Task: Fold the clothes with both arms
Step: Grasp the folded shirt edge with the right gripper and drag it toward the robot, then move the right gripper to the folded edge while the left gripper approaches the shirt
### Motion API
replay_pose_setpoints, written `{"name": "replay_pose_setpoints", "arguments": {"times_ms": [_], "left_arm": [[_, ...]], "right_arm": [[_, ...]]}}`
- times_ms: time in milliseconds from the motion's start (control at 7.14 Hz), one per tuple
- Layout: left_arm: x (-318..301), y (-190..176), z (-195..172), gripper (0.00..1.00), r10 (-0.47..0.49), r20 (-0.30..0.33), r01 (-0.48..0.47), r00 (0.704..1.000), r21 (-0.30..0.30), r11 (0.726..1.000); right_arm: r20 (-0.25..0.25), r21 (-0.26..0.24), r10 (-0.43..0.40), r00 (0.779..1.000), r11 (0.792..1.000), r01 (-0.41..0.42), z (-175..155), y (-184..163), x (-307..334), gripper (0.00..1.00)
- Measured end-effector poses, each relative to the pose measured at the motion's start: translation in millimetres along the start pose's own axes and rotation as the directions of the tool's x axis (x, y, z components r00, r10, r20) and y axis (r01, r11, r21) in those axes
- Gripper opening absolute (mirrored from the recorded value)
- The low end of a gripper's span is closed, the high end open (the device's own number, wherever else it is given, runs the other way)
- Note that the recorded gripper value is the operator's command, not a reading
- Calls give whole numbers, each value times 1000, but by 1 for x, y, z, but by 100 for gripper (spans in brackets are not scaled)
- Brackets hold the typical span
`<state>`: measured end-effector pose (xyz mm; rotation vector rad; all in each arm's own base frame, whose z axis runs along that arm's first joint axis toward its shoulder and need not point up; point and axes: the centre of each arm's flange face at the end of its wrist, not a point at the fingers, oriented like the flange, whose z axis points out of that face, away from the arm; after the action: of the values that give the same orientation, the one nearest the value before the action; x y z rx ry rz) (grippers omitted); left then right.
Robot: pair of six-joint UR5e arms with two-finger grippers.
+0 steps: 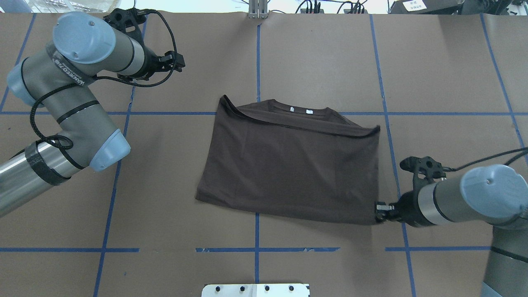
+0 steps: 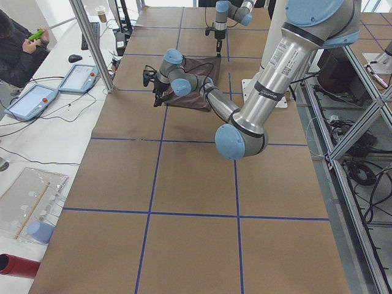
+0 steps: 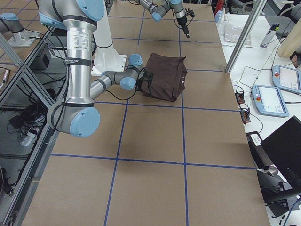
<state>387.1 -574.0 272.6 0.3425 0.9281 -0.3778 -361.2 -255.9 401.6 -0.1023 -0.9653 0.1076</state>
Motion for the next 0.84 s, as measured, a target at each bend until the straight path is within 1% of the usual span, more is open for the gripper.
{"name": "replay_pose_setpoints", "arguments": {"times_ms": [140, 280, 420, 560, 700, 840], "left_arm": [[4, 4, -6, 100, -4, -15, 4, 1000, -3, 1000], [10, 12, -14, 100, -32, -38, 31, 999, -29, 999], [16, 31, -24, 99, -81, -61, 75, 995, -85, 994], [20, 69, -39, 92, -138, -60, 127, 989, -154, 980], [26, 115, -51, 88, -201, -16, 193, 979, -218, 957], [38, 168, -52, 84, -260, 52, 264, 964, -258, 929]], "right_arm": [[-6, -72, -26, 1000, 997, 25, -5, 27, 6, 100], [15, -108, -44, 999, 993, 45, -11, 41, 3, 100], [52, -97, -50, 997, 994, 55, -18, 40, -7, 100], [103, -35, -43, 994, 998, 46, -27, 20, -26, 100], [149, 44, -34, 988, 999, 27, -38, -6, -44, 100], [190, 120, -28, 981, 993, 6, -51, -31, -61, 100]]}}
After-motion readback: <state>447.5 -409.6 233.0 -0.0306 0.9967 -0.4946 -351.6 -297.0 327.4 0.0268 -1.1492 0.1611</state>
